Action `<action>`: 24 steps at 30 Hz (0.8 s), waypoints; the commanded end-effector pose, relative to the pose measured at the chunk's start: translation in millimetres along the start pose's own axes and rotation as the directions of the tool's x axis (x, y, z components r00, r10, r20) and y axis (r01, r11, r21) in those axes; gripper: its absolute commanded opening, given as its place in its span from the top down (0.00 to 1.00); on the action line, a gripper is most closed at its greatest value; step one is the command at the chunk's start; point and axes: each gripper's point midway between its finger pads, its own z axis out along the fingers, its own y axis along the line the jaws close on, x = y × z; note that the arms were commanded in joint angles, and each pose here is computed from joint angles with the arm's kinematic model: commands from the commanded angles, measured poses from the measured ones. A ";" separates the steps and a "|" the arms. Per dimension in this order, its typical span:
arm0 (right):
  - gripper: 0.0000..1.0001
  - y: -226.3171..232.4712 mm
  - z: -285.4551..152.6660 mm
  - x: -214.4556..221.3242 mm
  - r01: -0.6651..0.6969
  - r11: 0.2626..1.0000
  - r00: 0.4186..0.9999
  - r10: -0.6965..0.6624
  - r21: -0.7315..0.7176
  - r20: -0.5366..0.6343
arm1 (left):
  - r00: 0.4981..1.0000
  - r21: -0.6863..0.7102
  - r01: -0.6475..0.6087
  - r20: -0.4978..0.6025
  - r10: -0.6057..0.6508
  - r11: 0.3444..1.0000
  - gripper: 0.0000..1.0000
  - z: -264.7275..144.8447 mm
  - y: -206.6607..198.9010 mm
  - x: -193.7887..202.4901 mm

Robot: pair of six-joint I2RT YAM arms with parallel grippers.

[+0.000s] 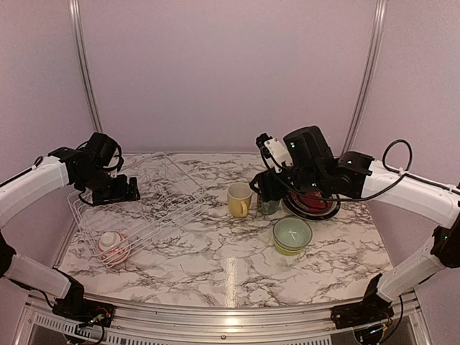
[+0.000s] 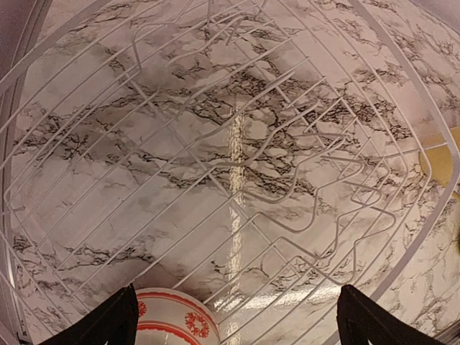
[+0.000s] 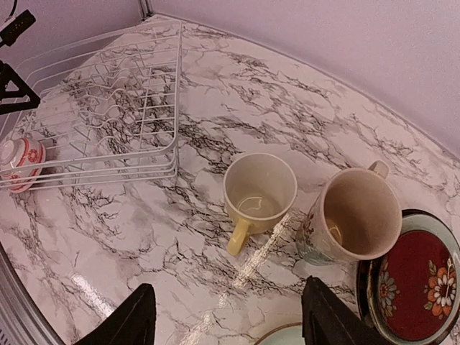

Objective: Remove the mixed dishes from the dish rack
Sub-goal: Grab the bowl from the dish rack.

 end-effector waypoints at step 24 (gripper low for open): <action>0.33 7.1 5.6 -1.5 0.055 0.997 0.998 -0.054 -0.044 0.024 | 0.921 -0.303 0.052 -0.353 -0.163 0.952 0.13 4.4 70.9 125.7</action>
